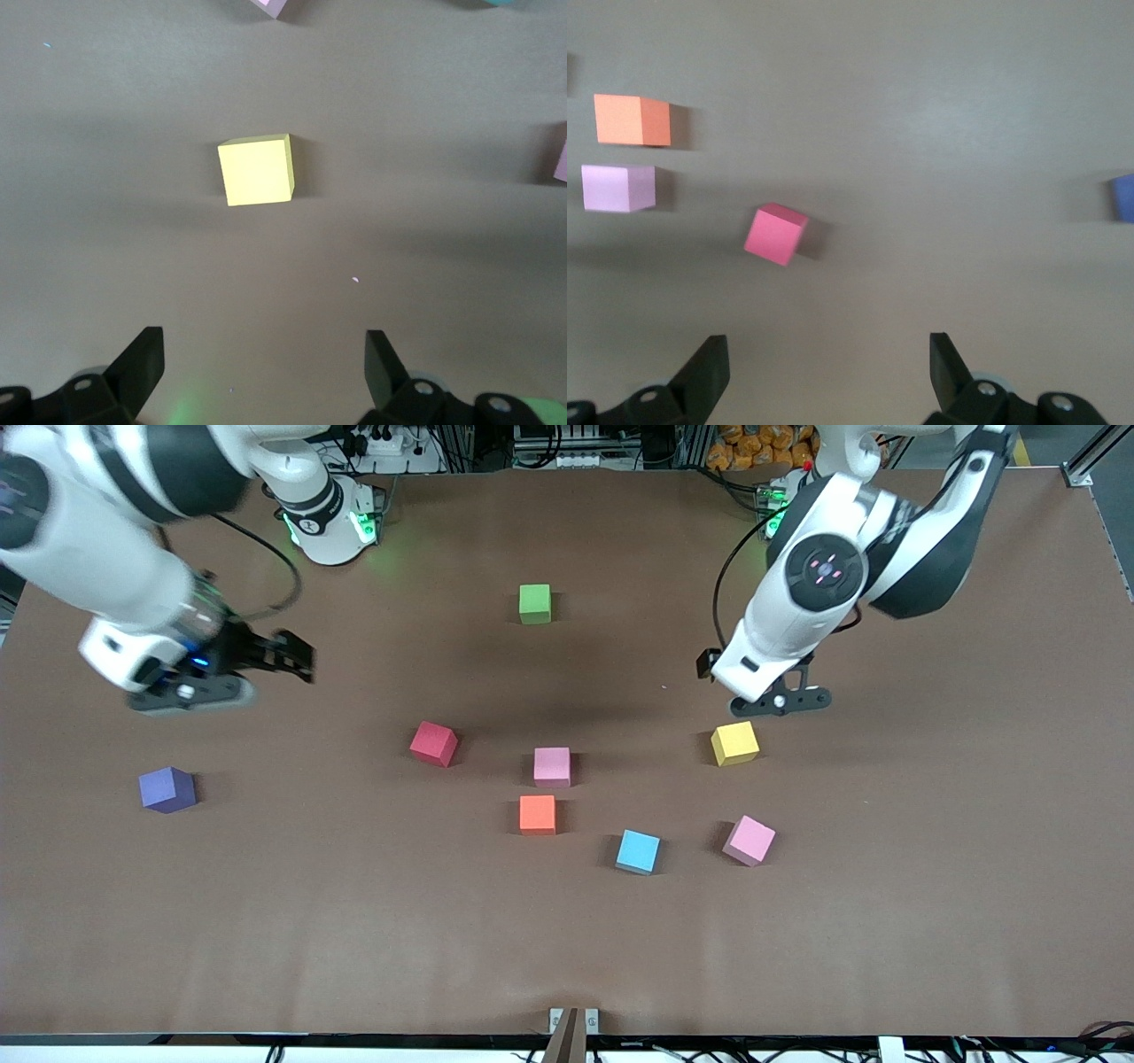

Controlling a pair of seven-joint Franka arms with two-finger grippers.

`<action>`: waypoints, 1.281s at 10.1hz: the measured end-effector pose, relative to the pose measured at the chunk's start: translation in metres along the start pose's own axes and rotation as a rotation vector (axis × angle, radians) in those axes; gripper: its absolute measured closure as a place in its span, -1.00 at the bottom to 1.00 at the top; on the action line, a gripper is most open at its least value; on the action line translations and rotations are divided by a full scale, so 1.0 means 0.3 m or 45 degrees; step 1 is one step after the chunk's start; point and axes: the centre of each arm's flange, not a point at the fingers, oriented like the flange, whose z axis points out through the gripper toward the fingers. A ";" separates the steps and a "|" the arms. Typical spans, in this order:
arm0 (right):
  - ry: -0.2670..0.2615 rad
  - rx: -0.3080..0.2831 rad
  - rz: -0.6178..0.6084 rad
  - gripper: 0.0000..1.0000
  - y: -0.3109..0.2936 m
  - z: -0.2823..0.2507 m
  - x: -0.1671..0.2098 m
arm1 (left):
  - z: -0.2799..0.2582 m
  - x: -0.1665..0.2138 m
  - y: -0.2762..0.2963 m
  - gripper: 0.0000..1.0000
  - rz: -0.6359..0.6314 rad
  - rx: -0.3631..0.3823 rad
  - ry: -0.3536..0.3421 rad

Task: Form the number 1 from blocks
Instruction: 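Lower the left gripper to the yellow block while the right gripper moves out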

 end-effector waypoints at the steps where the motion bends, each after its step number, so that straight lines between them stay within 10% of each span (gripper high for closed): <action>1: -0.013 0.002 0.041 -1.00 -0.032 0.091 0.020 | 0.036 0.020 -0.003 -1.00 -0.009 0.004 -0.017; 13: -0.004 0.058 0.296 -1.00 -0.274 0.661 0.129 | 0.478 0.050 -0.136 -1.00 -0.365 -0.104 0.183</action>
